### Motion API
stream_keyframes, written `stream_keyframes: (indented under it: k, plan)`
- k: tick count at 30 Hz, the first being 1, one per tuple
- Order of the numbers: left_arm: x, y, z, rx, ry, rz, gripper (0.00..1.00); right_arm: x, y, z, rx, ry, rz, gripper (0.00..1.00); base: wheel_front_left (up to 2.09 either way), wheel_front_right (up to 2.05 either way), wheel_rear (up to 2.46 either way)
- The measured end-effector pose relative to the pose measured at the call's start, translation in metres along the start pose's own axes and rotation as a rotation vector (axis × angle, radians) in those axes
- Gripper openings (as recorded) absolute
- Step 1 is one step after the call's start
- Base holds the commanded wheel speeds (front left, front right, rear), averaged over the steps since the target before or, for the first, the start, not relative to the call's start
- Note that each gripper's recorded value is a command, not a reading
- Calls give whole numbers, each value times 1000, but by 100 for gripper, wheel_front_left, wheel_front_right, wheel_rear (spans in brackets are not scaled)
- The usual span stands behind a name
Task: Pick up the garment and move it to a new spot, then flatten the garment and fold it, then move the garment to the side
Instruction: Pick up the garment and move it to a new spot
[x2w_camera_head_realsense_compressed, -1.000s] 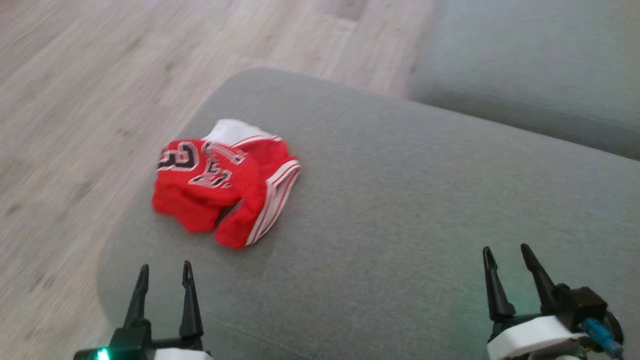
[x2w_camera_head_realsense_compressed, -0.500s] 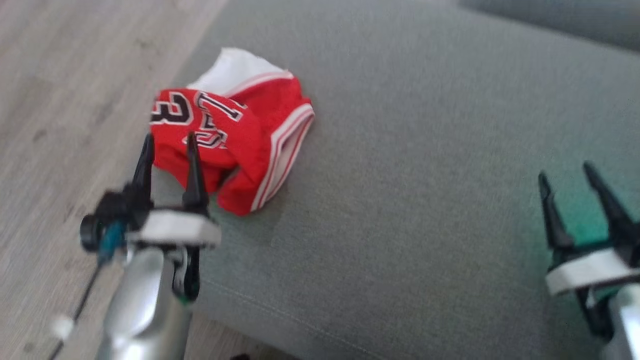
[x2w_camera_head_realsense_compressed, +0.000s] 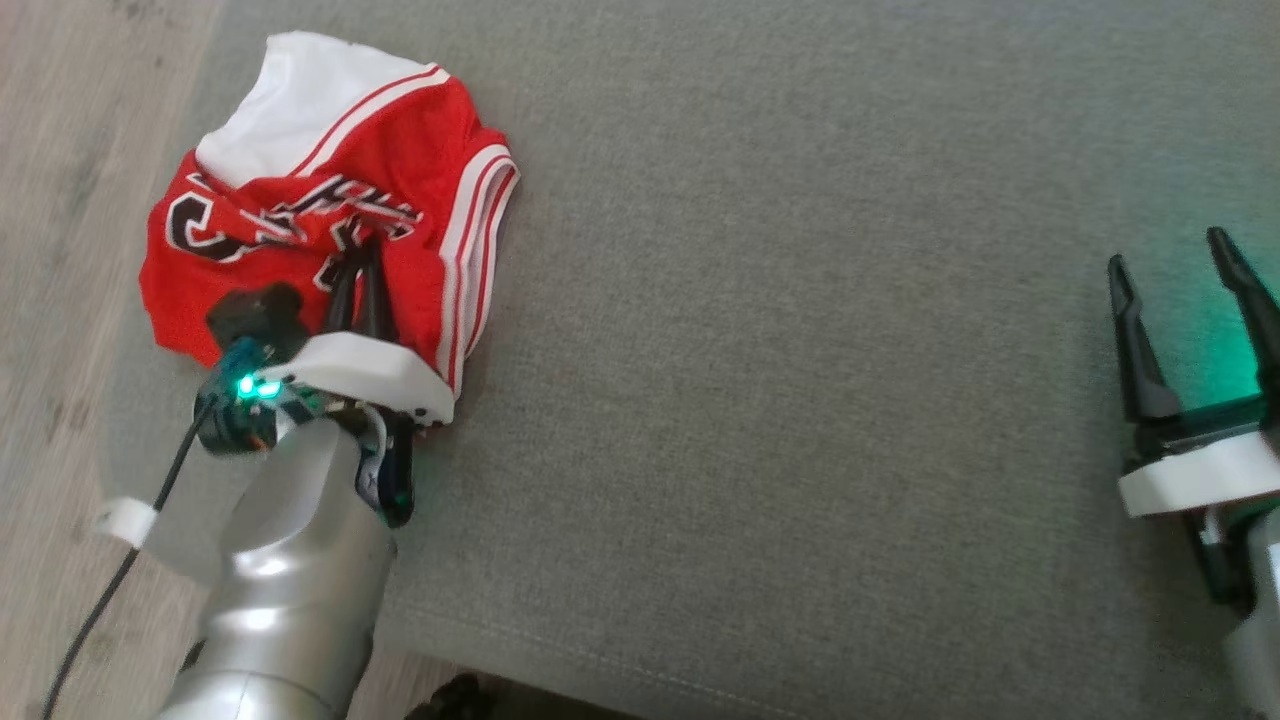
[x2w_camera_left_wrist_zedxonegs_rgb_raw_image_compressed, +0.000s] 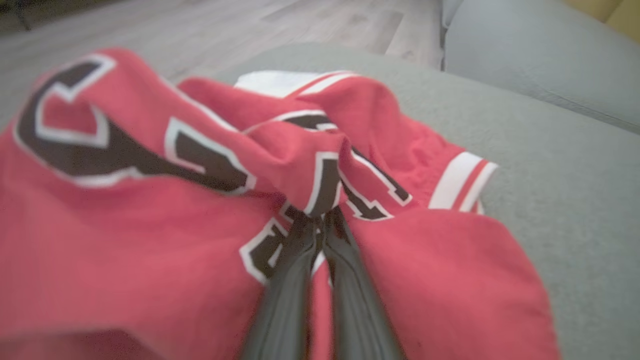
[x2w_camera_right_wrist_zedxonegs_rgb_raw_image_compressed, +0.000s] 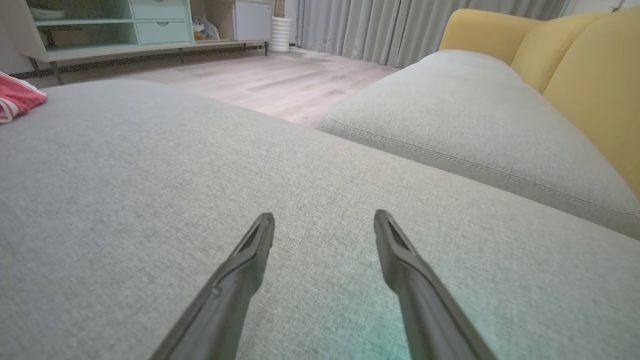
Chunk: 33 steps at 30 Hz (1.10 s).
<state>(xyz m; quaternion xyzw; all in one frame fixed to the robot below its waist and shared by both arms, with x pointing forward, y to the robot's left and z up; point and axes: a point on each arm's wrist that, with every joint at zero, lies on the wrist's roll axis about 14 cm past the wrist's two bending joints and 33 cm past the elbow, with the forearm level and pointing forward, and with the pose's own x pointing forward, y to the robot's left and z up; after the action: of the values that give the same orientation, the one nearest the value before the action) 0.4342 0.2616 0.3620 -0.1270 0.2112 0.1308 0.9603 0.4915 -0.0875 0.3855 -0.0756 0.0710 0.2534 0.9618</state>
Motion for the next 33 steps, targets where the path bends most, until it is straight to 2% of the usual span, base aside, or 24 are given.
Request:
stream_keyframes:
  k: [3, 7, 12, 16, 21, 27, 33]
  plan:
    - [1, -15, 29, 69, -84, -60, 0, -5, 3, 12, 21, -26, -21, 100, 0, 0, 0]
    - [-18, -41, 120, 142, -362, -157, 0, -18, 13, 50, 53, -108, -59, 100, 0, 0, 0]
    - [-48, -79, 158, 178, -511, -289, 0, -55, 14, 66, 64, -130, -119, 100, 0, 0, 0]
    - [-64, -131, 186, 203, -608, -436, 0, -87, 9, 75, 62, -148, -181, 100, 0, 0, 0]
    - [-91, -219, 212, 210, -687, -665, 0, -132, -21, 88, 58, -189, -331, 100, 0, 0, 0]
    - [-122, -313, 195, 224, -661, -913, 0, -190, -43, 81, 80, -179, -499, 100, 0, 0, 0]
    - [-118, -374, 112, 272, -455, -1063, 0, -216, -52, 75, 88, -162, -579, 100, 0, 0, 0]
